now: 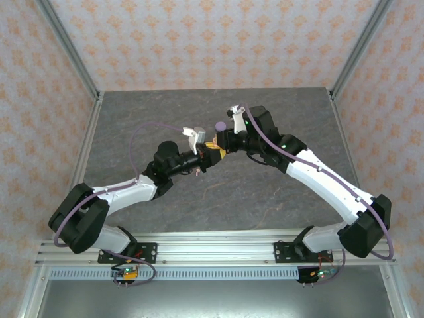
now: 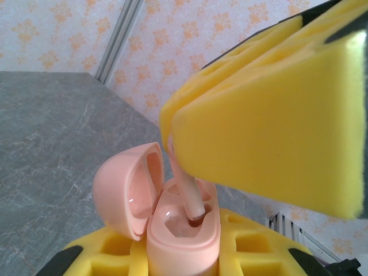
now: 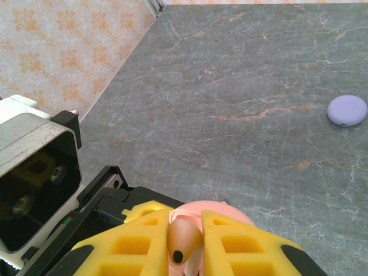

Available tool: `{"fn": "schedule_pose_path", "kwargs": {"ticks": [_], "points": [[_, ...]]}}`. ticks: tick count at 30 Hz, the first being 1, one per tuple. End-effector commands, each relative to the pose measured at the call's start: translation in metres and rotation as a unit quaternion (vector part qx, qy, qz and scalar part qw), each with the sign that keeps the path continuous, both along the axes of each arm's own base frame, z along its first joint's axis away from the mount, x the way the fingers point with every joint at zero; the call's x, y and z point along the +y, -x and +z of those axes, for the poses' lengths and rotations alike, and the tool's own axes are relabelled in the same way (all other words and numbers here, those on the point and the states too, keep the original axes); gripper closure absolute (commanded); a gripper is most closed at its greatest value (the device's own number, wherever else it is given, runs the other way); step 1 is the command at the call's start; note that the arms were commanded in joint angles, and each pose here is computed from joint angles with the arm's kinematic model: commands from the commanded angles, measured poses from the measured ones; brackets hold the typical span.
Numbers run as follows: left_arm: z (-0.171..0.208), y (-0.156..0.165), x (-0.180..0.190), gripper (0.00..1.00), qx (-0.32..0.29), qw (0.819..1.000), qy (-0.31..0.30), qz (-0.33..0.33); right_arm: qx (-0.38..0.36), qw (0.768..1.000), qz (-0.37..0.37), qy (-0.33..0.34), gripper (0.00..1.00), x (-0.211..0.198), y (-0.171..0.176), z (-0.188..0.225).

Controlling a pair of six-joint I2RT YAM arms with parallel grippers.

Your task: Insert the wireless bluetooth earbuds into the charging case

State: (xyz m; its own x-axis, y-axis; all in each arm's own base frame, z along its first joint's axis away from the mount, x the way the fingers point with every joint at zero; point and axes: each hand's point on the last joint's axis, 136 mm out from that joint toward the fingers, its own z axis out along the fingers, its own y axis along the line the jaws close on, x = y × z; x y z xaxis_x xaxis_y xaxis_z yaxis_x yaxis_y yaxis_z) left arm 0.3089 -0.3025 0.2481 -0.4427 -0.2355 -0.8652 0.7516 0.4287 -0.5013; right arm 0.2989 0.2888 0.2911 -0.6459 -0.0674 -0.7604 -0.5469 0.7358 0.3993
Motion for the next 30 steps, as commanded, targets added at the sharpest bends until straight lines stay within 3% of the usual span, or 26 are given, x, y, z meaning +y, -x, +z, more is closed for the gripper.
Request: {"fn": "schedule_pose_path", "kwargs": {"ticks": [1, 20, 30], "points": [[0.028, -0.003, 0.001, 0.98, -0.024, 0.999, 0.022, 0.014, 0.007, 1.000, 0.007, -0.003, 0.81, 0.004, 0.004, -0.004], [0.033, -0.003, -0.004, 0.98, -0.038, 0.999, 0.015, 0.002, 0.028, 0.999, 0.022, 0.008, 0.75, 0.001, 0.014, -0.013], [0.030, 0.001, -0.006, 0.98, -0.047, 0.999, -0.004, -0.007, 0.022, 1.000, 0.018, 0.005, 0.62, -0.002, 0.016, -0.006]]}}
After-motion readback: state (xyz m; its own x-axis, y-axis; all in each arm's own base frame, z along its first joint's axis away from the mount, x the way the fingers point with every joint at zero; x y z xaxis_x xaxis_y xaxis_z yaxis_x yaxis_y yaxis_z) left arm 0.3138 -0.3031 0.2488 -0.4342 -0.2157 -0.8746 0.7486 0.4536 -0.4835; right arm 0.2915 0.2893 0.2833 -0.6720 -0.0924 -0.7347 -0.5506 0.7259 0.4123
